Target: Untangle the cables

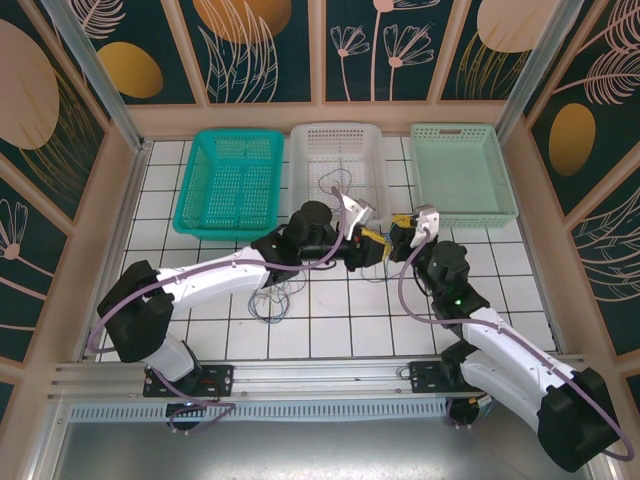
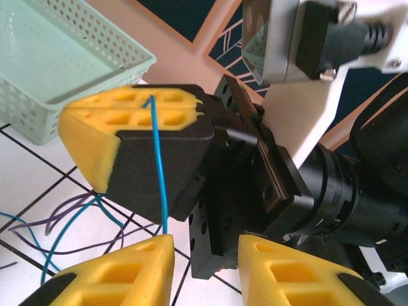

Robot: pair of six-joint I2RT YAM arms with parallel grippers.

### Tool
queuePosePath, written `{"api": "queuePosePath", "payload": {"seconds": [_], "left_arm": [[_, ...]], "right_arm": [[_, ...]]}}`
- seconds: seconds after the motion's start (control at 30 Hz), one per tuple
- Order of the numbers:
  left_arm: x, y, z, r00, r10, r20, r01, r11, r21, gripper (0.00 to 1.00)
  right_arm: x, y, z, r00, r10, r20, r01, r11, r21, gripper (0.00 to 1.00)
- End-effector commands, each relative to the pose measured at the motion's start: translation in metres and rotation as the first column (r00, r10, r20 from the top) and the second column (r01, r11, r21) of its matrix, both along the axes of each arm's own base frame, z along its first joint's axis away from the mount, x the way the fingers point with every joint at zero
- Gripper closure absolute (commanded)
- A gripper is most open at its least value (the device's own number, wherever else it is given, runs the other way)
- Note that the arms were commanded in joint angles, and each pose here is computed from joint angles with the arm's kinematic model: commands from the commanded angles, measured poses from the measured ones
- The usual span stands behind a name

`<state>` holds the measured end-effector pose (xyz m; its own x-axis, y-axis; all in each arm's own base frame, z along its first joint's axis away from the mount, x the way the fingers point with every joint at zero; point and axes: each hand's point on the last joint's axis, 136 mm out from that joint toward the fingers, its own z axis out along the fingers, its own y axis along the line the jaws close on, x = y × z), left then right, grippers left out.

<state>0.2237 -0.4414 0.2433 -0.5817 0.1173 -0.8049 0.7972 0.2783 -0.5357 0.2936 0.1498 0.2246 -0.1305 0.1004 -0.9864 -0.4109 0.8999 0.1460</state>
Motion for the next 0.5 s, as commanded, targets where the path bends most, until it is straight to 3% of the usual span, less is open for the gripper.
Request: {"api": "queuePosePath", "payload": {"seconds": [0.0,0.33,0.47], "left_arm": [[-0.001,-0.006,0.013,0.998,-0.01,0.065,0.013,0.999,-0.041,0.68],[0.024,-0.001,-0.003,0.99,0.118,0.079,-0.121,0.992,0.035,0.67],[0.025,-0.002,-0.002,0.989,0.118,0.091,-0.121,0.992,0.036,0.67]], "right_arm": [[0.0,0.007,0.015,1.0,0.024,0.01,-0.024,0.999,0.028,1.0],[-0.001,0.01,0.019,0.999,0.042,0.011,-0.043,0.999,0.033,1.0],[-0.002,0.011,0.02,0.998,0.054,0.015,-0.054,0.998,0.038,1.0]]}}
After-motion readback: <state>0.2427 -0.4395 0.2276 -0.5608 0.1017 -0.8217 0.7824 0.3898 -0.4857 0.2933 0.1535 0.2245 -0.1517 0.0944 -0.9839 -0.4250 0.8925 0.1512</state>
